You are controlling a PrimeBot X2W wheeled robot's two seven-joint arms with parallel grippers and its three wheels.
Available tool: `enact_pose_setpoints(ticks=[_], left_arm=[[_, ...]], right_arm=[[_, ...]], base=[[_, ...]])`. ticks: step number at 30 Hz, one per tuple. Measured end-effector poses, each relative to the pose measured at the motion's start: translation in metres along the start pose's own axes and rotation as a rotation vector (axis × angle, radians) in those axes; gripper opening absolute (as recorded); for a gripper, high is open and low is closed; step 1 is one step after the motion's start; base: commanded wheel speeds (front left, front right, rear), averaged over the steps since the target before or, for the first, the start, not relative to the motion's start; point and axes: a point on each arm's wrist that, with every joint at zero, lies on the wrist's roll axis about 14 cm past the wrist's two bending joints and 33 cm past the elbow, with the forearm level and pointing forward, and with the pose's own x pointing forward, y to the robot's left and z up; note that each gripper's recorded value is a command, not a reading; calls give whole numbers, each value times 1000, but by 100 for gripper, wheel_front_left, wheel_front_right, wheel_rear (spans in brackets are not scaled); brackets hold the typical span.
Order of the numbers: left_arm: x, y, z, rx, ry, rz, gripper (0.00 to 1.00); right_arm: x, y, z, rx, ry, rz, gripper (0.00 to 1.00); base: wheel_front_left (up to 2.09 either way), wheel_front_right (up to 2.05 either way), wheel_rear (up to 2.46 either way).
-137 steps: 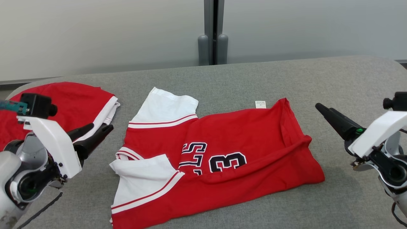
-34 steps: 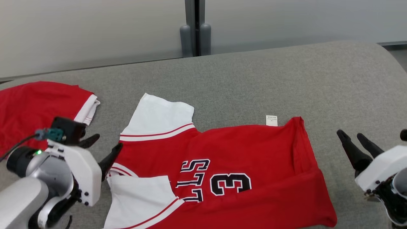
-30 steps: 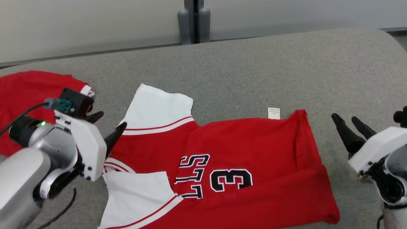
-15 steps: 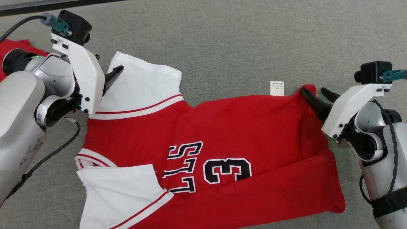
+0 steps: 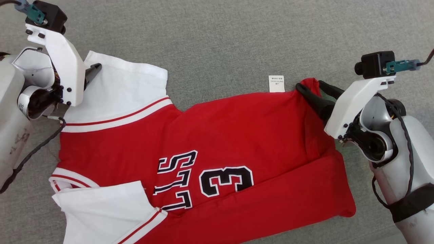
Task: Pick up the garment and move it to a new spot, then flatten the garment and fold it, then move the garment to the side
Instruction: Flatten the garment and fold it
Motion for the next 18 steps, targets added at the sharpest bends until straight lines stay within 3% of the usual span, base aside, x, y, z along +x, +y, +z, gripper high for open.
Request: enact_pose_setpoints(ticks=[3, 4, 5, 6, 8, 18], left_arm=[[6, 2, 1, -8, 5, 1, 97], [7, 2, 1, -13, 8, -2, 54], [8, -1, 0, -20, 10, -10, 31], [9, -2, 0, -24, 10, -13, 0], [7, -5, 2, -20, 3, -18, 0], [-32, 10, 18, -20, -115, 49, 0]], right_arm=[[3, 0, 1, 1, -6, 8, 100], [3, -1, 0, 0, -3, 7, 92], [4, -1, 0, -1, -2, 7, 65], [5, -1, 0, -4, -4, 9, 46], [5, 1, -1, -5, -3, 16, 0], [-8, -6, 17, 28, -119, 0, 0]], base=[[0, 0, 0], [0, 0, 0], [0, 0, 0], [0, 0, 0], [0, 0, 0], [0, 0, 0]])
